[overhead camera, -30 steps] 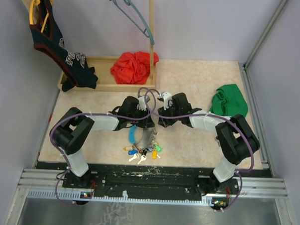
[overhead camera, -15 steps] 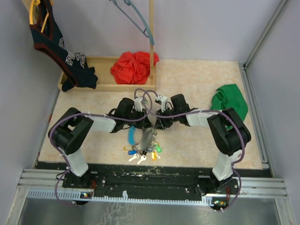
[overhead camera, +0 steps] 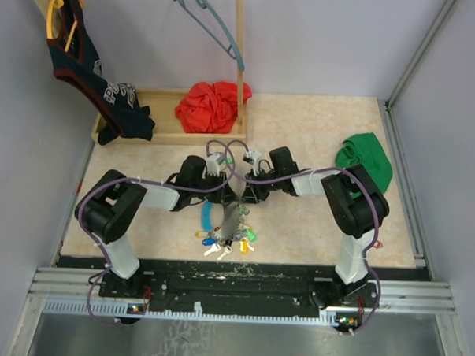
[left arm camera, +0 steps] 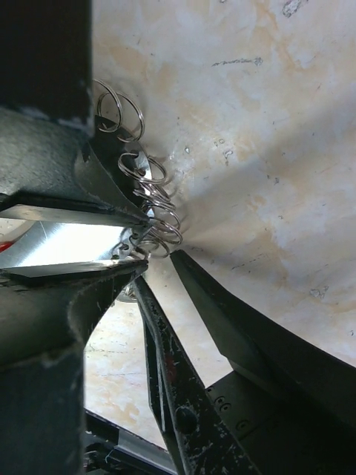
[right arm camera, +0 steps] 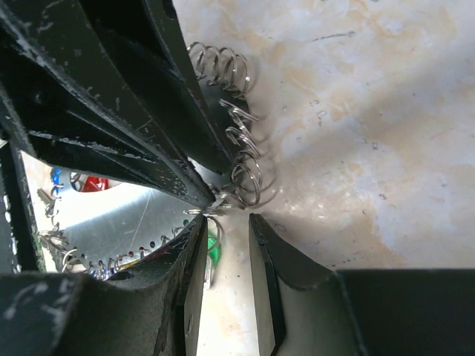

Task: Put the keys on the keyring

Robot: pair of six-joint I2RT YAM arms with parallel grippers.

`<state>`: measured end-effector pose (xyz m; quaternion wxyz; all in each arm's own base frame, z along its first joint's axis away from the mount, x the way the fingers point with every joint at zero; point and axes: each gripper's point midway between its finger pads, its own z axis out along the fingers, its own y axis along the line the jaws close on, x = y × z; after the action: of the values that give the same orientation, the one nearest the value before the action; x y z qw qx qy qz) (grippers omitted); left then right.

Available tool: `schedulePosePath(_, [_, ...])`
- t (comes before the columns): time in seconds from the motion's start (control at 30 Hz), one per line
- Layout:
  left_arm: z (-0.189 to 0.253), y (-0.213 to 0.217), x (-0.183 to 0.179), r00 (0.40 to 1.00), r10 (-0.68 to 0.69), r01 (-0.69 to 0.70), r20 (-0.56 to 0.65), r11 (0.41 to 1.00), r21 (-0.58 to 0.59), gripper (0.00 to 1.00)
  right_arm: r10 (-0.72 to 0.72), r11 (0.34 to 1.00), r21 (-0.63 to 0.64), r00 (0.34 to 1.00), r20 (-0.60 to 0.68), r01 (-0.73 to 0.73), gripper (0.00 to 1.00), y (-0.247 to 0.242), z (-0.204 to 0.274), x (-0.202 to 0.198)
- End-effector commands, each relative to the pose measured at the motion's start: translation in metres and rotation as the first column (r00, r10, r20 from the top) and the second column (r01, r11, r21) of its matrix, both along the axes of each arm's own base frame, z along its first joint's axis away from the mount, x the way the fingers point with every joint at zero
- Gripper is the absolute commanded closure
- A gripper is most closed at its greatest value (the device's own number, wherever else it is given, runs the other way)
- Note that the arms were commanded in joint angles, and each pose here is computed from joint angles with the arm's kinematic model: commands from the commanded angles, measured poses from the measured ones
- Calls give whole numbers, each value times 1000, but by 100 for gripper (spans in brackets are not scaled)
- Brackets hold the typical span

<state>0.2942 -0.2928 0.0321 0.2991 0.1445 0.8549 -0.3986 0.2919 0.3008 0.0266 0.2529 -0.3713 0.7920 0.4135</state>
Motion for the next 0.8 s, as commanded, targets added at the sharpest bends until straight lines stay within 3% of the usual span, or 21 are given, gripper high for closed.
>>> schedulePosePath(0.0, [-5, 3, -4, 1000, -3, 3, -18, 1000, -7, 70, 73, 996, 51, 997, 19, -74, 70, 7, 9, 0])
schedulePosePath(0.77, [28, 9, -14, 990, -60, 57, 124, 998, 30, 69, 59, 997, 52, 996, 68, -63, 75, 5, 15, 2])
